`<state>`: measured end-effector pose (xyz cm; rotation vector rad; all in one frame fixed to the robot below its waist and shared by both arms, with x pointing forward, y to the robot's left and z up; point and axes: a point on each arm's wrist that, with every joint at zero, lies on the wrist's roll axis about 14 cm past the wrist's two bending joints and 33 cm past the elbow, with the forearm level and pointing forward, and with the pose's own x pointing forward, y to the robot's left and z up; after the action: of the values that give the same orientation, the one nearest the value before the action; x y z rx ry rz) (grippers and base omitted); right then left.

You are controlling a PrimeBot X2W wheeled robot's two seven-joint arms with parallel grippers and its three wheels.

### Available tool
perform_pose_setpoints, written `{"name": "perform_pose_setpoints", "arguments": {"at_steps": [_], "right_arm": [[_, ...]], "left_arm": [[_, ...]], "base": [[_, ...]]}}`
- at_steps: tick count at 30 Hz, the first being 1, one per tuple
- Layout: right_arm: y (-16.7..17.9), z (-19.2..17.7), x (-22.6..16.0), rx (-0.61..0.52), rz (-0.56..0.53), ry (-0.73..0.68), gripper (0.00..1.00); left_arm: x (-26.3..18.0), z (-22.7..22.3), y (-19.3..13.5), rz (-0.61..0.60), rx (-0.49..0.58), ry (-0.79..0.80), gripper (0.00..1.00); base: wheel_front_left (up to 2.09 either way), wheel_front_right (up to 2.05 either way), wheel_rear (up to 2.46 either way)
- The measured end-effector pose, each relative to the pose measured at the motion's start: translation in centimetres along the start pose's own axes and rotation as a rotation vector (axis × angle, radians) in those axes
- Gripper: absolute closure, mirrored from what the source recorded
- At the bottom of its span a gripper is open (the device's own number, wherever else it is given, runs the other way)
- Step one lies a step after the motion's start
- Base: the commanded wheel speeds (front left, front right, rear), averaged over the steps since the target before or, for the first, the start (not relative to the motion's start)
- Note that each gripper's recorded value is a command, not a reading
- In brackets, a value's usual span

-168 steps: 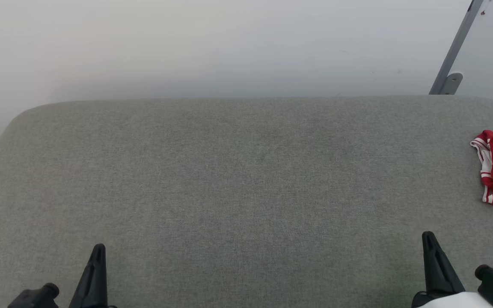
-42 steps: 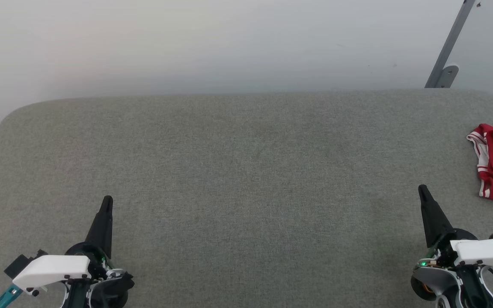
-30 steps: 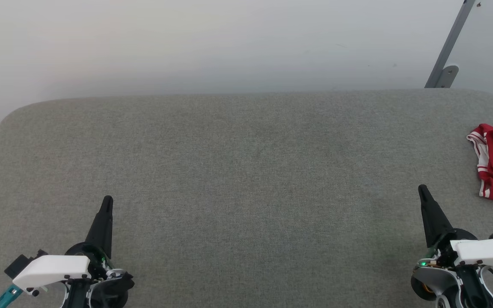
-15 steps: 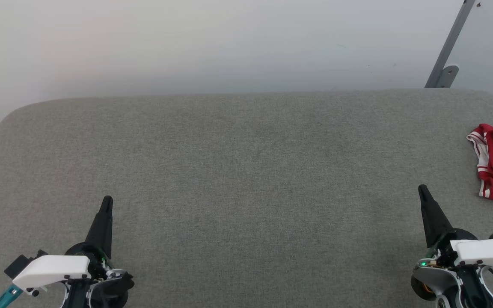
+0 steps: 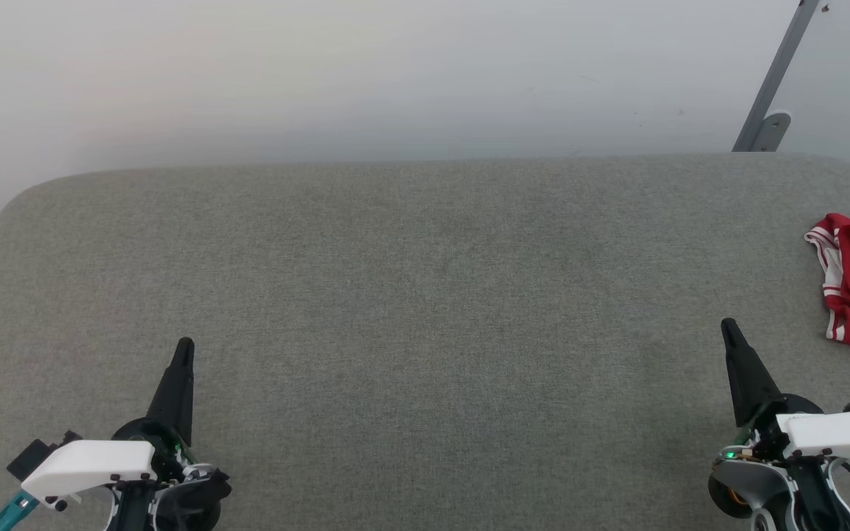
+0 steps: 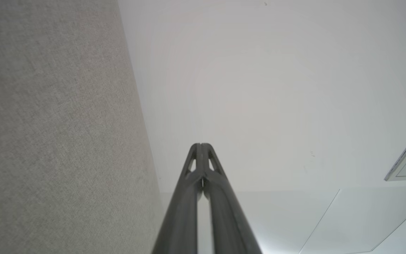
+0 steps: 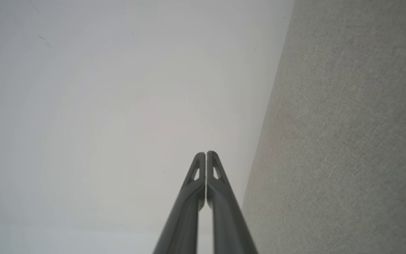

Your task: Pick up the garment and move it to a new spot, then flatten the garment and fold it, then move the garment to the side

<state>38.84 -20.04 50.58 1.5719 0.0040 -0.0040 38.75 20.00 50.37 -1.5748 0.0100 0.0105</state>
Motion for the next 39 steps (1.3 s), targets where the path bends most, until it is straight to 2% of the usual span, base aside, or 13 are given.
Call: {"name": "perform_pose_setpoints", "arguments": {"at_steps": [39], "right_arm": [[0.00, -0.01, 0.00, 0.000, 0.000, 0.000, 1.00]], "left_arm": [[-0.01, -0.01, 0.01, 0.000, -0.001, 0.001, 1.00]], "base": [[0.00, 0.00, 0.00]]}}
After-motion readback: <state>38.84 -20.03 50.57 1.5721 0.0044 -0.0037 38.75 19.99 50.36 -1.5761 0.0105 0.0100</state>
